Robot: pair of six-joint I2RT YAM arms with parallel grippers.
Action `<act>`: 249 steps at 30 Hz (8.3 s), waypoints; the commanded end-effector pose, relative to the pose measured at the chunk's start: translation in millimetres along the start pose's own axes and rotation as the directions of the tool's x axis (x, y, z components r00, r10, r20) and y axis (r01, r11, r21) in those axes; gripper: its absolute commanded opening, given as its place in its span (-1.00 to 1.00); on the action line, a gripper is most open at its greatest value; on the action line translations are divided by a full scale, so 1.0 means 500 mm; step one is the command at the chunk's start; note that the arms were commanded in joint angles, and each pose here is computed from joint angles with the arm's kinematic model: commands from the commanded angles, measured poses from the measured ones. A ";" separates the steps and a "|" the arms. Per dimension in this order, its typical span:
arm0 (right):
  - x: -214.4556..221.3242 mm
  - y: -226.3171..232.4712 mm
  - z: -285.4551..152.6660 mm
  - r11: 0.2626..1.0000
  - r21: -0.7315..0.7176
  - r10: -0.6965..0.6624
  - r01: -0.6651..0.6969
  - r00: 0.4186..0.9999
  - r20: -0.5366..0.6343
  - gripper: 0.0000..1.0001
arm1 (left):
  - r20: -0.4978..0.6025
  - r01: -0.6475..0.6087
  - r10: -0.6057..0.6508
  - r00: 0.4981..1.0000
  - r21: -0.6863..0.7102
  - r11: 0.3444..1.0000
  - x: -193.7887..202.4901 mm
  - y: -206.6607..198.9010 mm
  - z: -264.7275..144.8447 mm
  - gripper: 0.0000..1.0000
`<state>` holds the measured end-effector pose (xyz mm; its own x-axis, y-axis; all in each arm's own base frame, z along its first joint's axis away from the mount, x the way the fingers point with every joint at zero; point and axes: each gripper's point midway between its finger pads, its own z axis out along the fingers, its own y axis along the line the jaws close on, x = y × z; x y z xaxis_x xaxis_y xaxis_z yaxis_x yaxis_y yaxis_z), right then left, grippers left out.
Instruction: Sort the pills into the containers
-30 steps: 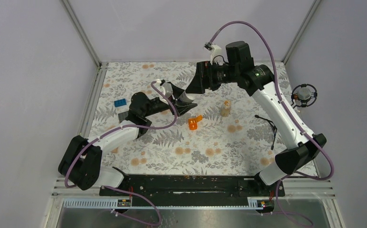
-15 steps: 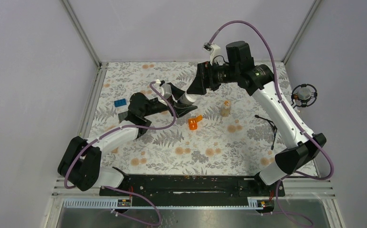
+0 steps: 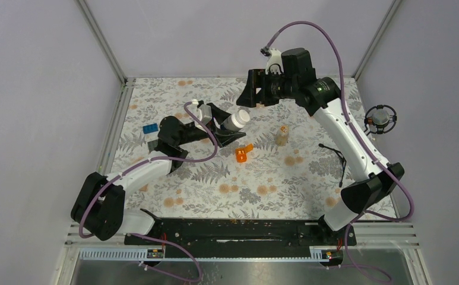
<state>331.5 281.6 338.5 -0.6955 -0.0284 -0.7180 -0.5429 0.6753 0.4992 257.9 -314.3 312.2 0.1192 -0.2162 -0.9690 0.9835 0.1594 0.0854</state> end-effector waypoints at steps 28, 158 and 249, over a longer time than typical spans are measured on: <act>0.023 0.118 -0.067 0.902 -0.398 -0.154 0.165 0.986 0.059 0.92 | 0.073 -0.074 0.072 0.995 0.033 0.997 -0.069 -0.007 0.004 -1.00; 0.046 0.121 -0.029 0.865 -0.292 -0.418 0.407 0.908 0.028 -0.38 | 0.052 0.037 -0.045 0.998 0.138 0.990 -0.035 -0.025 -0.011 -1.00; -0.017 0.070 -0.004 0.985 -0.158 -0.052 0.070 0.992 0.117 0.87 | -0.083 0.117 -0.095 0.992 0.326 0.938 -0.046 -0.104 -0.022 -1.00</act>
<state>280.4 299.6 354.4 -0.5602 -0.1514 -0.8144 -0.7743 0.4451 0.4498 229.2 -312.4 306.8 -0.0975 -0.1223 -0.9877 0.9920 -0.0918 -0.0866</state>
